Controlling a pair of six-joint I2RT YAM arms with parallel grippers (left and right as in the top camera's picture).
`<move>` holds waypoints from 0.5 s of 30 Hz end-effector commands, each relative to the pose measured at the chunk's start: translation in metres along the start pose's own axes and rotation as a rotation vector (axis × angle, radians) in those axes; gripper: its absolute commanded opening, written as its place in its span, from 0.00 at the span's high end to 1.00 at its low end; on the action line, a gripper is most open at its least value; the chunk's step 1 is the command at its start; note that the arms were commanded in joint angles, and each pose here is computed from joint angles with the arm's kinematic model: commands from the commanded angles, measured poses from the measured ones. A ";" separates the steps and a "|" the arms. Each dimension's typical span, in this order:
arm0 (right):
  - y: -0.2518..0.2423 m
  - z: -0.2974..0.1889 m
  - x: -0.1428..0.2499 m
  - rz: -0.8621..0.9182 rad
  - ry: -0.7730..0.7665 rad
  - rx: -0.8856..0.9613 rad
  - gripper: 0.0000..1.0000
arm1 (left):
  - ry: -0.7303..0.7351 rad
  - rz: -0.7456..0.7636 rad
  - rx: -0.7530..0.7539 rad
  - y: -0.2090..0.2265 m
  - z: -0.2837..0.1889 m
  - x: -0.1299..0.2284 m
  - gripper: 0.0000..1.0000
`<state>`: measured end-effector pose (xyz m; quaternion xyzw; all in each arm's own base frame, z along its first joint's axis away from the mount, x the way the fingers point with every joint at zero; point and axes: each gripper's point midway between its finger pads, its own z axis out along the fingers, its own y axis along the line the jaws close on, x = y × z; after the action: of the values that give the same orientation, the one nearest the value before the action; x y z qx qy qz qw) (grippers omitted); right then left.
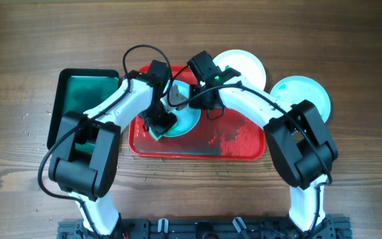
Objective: Clean dirty plates on tray and stack at the side
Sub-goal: 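Scrub the tilted plate with the sponge in the left gripper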
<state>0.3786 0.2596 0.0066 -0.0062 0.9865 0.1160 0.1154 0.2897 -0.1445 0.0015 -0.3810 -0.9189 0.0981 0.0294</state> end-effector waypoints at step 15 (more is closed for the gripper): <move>-0.012 0.008 -0.002 0.032 -0.017 0.048 0.96 | -0.111 -0.470 -0.545 0.093 0.014 -0.013 0.96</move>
<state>0.3930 0.2468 0.0079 0.0132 0.9852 0.0990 0.1392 0.3501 -0.1437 0.0021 -0.2815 -0.9547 0.0020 -0.0969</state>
